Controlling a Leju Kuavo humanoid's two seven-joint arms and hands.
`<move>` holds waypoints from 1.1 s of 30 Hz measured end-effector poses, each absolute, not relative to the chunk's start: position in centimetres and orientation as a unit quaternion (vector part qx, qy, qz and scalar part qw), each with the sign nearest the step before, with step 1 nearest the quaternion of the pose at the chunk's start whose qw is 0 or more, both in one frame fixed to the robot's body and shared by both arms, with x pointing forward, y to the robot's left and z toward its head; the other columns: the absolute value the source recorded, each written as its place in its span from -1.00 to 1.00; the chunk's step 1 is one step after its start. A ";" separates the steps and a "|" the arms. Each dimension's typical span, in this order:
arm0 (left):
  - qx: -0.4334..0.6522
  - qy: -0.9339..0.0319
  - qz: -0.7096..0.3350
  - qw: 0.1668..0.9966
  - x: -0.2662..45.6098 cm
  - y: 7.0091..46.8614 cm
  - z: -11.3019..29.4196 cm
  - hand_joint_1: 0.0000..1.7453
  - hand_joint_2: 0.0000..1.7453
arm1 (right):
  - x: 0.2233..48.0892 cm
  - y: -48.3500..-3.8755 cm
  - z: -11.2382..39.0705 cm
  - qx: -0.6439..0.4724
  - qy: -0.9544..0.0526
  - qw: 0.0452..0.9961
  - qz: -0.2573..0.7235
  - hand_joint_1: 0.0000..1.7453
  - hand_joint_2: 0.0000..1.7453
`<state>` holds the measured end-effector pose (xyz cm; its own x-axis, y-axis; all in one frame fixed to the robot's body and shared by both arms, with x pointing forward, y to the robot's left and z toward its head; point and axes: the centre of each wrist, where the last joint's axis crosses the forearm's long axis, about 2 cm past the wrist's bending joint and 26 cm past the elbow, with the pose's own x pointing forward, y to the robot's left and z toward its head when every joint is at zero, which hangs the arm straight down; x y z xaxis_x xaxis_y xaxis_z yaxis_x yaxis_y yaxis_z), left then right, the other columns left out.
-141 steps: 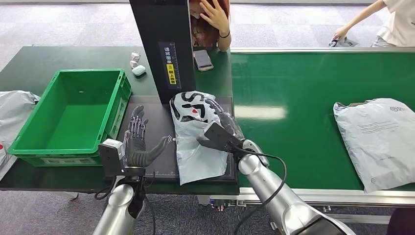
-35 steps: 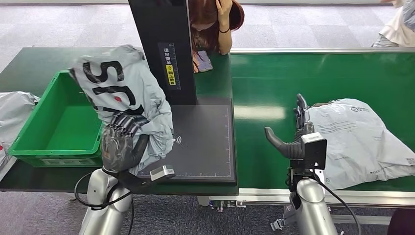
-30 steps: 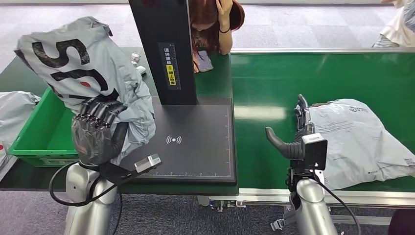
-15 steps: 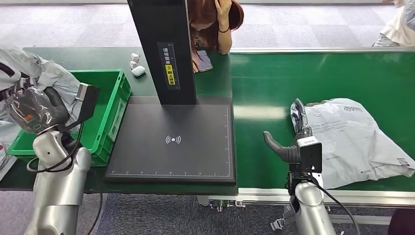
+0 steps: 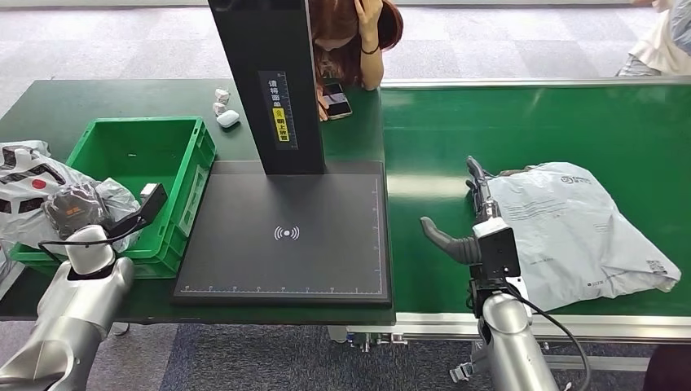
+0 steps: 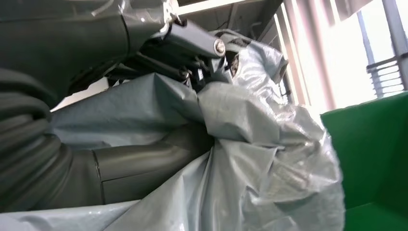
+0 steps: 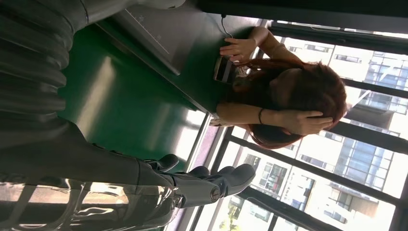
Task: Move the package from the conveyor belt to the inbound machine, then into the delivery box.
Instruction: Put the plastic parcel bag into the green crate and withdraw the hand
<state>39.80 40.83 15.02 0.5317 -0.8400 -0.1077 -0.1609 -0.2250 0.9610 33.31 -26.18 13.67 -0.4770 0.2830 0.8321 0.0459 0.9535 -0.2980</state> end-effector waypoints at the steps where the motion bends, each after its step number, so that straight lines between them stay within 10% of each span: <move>1: 0.709 -0.349 -0.333 0.515 39.8 41.0 15.0 1.00 1.00 | 33.3 -26.2 13.7 -0.096 -0.851 0.502 0.118 -1.00 1.00; 3: 0.708 -0.344 -0.336 0.518 39.9 41.2 14.9 1.00 1.00 | 33.4 -26.1 13.8 -0.096 -0.852 0.501 0.119 -1.00 1.00; 7: 0.699 -0.334 -0.352 0.525 40.0 41.6 14.8 -0.94 1.00 | 33.7 -26.0 14.0 -0.091 -0.853 0.500 0.123 -1.00 1.00; 18: 0.708 -0.423 -0.341 0.450 38.4 40.5 13.7 -1.00 1.00 | 33.5 -25.9 13.5 -0.090 -0.849 0.504 0.129 -1.00 1.00; 22: 0.688 -0.511 -0.331 0.396 37.2 37.6 14.0 -1.00 -1.00 | 33.3 -25.9 13.3 -0.094 -0.847 0.506 0.132 -1.00 1.00; 33: 0.514 -0.785 -0.182 0.293 33.3 31.0 17.0 -1.00 -1.00 | 32.6 -26.1 12.8 -0.093 -0.850 0.505 0.117 -1.00 1.00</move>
<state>33.34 31.05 17.02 -0.2991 -0.9140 0.2739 -0.7010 0.4053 0.5868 32.64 -26.12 12.81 -0.4731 0.2769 0.8364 0.0407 0.9552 -0.2933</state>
